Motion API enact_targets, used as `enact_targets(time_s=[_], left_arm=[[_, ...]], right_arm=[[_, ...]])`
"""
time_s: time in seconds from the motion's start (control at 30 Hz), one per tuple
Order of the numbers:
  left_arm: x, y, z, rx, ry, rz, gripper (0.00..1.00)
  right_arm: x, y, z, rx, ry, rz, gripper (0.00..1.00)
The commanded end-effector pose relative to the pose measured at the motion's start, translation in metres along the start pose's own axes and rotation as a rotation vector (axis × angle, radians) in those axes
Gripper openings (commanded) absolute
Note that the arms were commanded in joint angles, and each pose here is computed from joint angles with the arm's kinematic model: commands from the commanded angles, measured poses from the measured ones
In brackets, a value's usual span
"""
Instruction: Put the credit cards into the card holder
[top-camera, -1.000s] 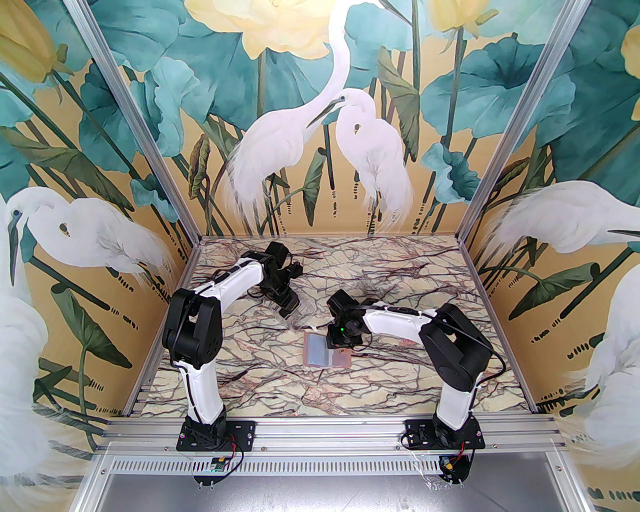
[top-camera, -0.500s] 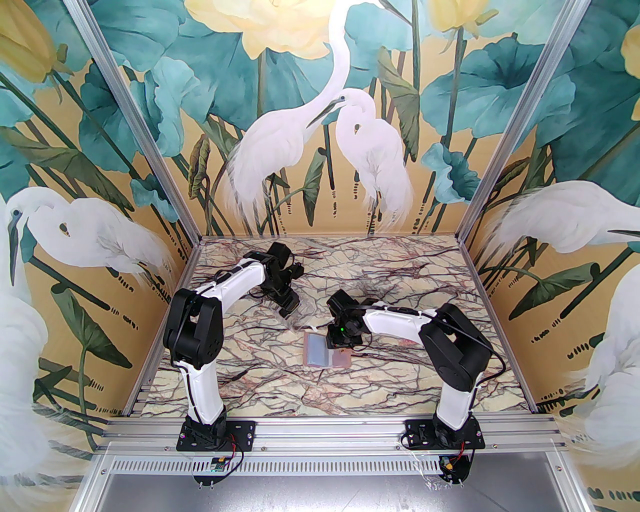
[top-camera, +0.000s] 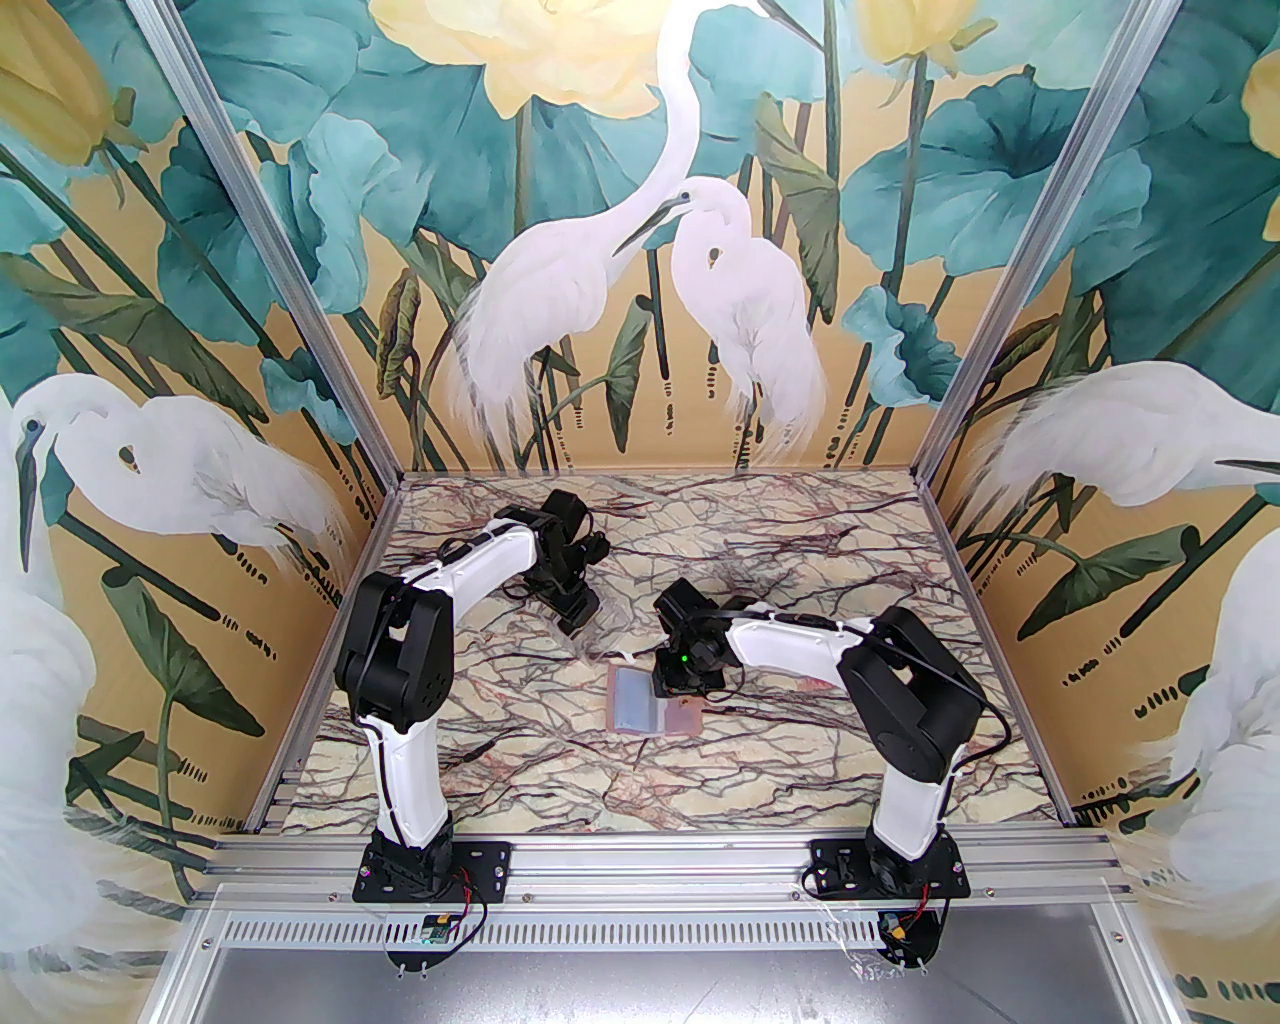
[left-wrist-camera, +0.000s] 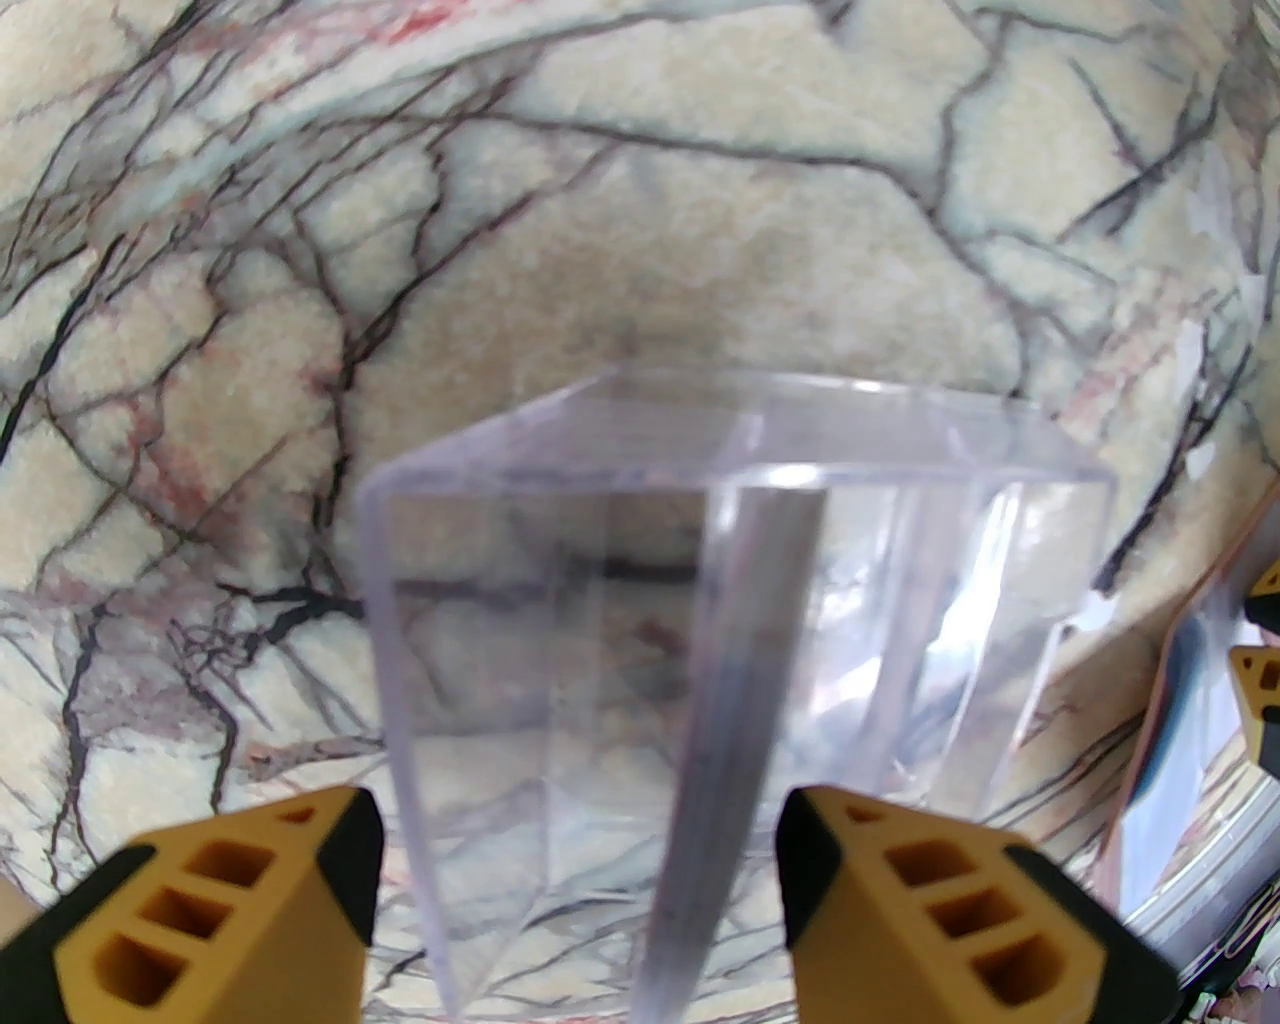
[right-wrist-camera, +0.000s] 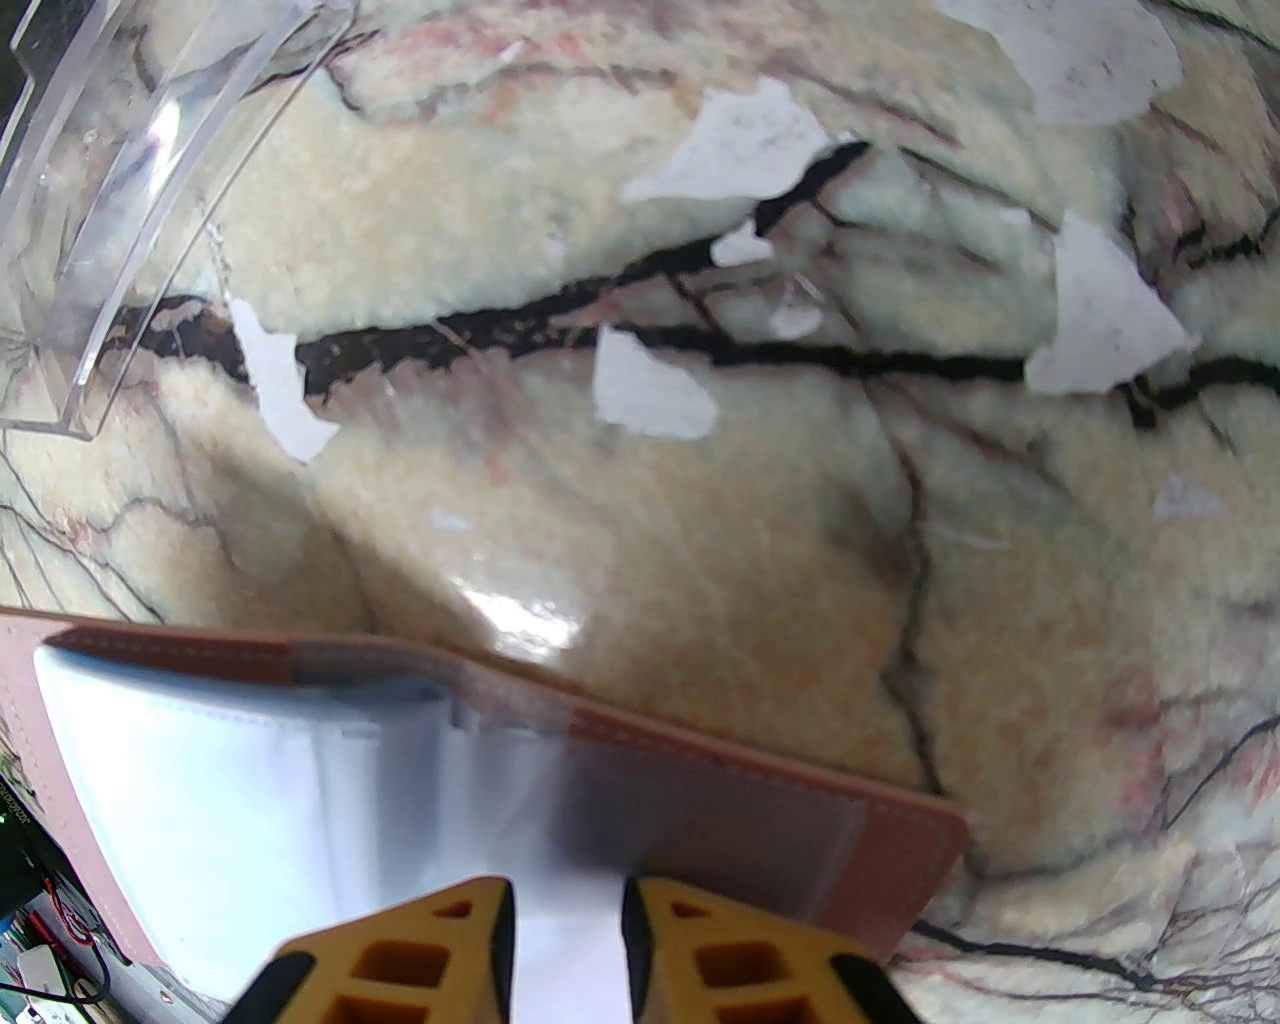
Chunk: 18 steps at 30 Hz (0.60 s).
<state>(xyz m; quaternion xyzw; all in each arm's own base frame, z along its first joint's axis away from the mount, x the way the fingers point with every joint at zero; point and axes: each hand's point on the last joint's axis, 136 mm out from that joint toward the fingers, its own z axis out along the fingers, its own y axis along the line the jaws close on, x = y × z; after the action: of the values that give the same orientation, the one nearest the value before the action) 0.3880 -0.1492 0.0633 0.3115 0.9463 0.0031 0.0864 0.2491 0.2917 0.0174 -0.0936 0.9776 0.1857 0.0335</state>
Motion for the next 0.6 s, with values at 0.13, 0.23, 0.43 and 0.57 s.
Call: enact_targets(time_s=[0.13,0.23,0.43,0.57], left_arm=[[0.000,0.010,0.006,-0.078,0.018,0.002,0.70],[-0.002,0.012,0.001,-0.088,0.001,-0.004,0.70],[-0.005,0.018,-0.008,-0.122,-0.018,-0.007,0.69],[-0.008,0.019,-0.014,-0.130,-0.035,-0.009,0.69]], right_arm=[[0.007,-0.011,0.017,0.037,0.034,-0.005,0.28],[0.007,-0.011,0.018,0.036,0.036,-0.006,0.28],[0.007,-0.011,0.018,0.035,0.036,-0.004,0.29],[0.007,-0.011,0.018,0.034,0.039,-0.006,0.29]])
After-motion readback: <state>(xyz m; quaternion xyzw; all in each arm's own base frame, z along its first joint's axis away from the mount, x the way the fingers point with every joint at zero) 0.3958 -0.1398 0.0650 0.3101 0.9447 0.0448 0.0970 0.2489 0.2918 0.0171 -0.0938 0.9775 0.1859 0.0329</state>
